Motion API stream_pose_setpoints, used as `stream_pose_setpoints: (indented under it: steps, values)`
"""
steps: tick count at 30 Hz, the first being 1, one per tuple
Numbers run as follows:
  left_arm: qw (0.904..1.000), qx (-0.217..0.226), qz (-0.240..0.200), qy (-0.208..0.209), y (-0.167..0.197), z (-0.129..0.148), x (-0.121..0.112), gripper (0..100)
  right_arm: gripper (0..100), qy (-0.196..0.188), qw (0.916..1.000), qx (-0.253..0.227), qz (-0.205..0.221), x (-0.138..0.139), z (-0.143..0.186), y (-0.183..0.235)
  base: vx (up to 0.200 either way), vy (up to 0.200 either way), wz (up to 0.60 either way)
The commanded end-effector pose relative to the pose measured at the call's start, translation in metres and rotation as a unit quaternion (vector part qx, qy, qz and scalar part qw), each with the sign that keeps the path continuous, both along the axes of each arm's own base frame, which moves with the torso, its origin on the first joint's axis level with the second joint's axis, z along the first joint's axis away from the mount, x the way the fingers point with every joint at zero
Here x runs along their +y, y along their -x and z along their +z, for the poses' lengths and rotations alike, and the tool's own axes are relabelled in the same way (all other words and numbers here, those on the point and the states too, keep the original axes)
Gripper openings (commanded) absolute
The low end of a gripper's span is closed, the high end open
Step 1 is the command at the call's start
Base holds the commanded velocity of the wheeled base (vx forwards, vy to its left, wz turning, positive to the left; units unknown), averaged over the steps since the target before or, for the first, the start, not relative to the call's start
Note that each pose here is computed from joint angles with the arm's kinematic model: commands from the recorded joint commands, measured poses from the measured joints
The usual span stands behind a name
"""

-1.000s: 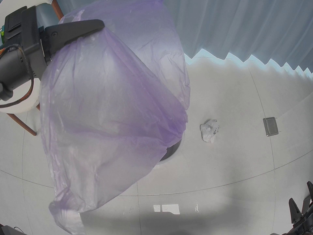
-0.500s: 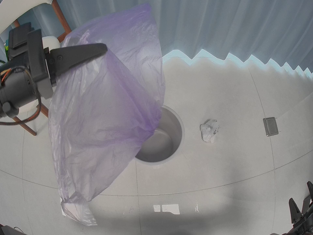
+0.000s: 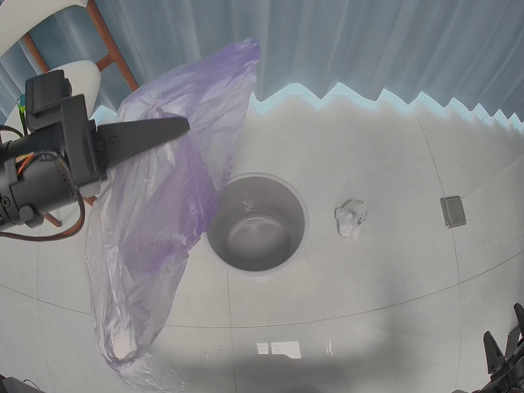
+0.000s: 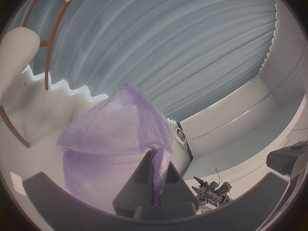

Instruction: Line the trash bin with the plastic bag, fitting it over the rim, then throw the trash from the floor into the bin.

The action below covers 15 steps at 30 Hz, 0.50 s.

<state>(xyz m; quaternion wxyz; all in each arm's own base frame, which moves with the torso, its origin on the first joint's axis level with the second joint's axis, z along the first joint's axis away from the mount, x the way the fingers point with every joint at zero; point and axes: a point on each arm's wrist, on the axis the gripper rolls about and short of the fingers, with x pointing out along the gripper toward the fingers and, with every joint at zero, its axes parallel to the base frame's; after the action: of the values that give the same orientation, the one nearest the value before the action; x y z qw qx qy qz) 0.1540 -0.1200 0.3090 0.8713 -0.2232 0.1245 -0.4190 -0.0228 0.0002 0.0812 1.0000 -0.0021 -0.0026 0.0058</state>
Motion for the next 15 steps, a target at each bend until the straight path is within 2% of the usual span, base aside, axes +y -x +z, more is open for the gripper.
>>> stream_pose_setpoints:
  steps: [1,6,15]
  values:
    - [1.0,0.005,0.0,-0.005,0.0004,-0.0045,0.0,0,100,0.0,1.0,0.0,0.0,0.0,-0.0052,0.0,0.0,0.0,0.0]
    - [1.0,0.005,0.0,-0.006,0.0003,-0.005,0.0,0,100,0.0,1.0,0.0,0.0,0.0,-0.0052,0.0,0.0,0.0,0.0]
    - [0.9994,-0.009,-0.005,-0.034,-0.0007,-0.0121,-0.0022,0,100,0.0,1.0,0.0,0.0,0.0,-0.0052,0.0,0.0,0.0,0.0]
